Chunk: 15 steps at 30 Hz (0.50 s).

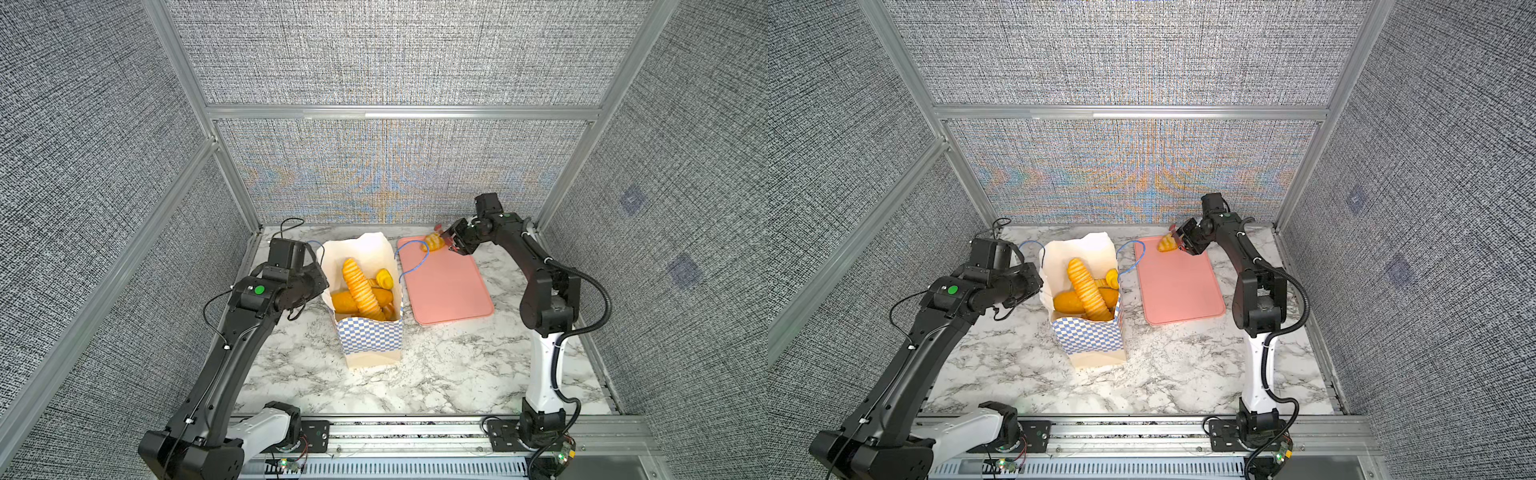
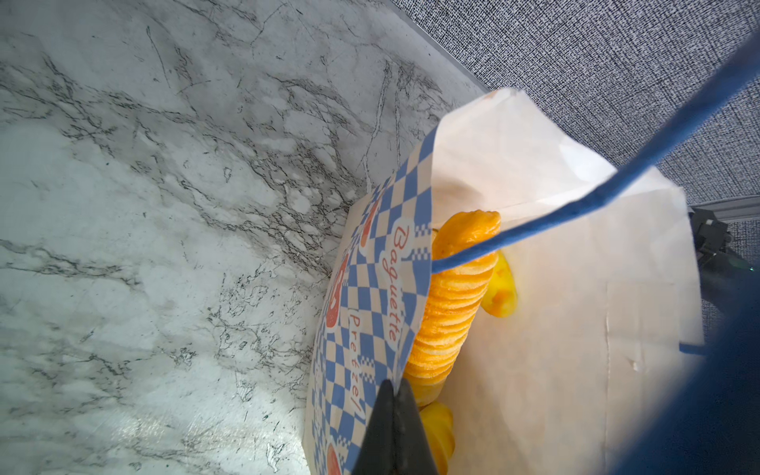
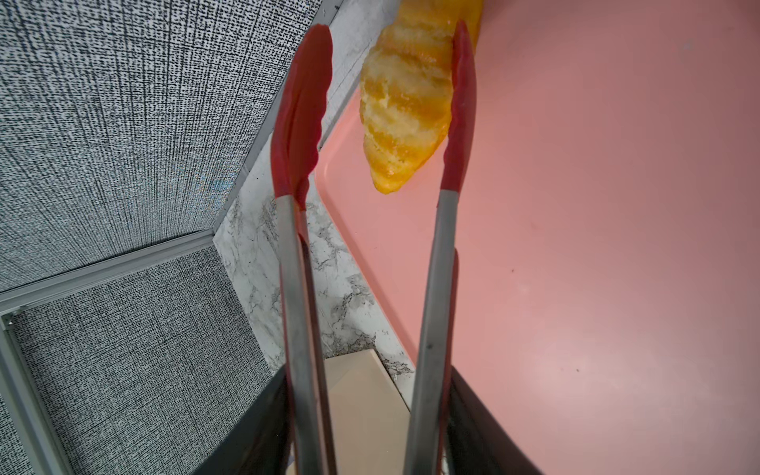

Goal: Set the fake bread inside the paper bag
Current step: 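Lower the tongs around the last striped roll and squeeze shut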

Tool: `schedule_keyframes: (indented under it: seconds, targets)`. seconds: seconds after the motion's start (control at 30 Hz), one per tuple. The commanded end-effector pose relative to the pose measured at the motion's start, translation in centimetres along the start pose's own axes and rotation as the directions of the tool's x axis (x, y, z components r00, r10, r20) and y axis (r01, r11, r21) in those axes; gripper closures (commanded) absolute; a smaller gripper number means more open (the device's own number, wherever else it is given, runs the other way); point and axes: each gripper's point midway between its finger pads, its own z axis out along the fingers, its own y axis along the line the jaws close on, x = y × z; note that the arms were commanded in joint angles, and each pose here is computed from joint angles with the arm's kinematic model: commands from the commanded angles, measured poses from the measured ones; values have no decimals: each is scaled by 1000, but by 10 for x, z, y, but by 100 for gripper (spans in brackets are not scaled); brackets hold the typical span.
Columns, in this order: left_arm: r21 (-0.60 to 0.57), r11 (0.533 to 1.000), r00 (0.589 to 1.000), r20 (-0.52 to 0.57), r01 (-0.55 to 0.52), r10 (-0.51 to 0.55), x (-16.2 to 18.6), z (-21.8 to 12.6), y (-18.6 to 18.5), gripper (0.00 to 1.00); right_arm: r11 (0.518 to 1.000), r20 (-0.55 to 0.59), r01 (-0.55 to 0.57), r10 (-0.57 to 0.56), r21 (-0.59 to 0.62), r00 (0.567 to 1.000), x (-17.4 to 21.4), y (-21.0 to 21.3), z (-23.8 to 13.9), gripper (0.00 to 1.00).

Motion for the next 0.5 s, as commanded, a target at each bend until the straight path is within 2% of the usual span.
schedule_keyframes:
  seconds: [0.0,0.47]
  targets:
    - [-33,999,1000,-14,-8,8,3,0,7,97,1000,-5,-8,8,4,1000,0,-1,2,44]
    - [-34,999,1000,-4,-2,2,0,4,6,97,1000,-38,-16,16,2,999,7,-11,-9,51]
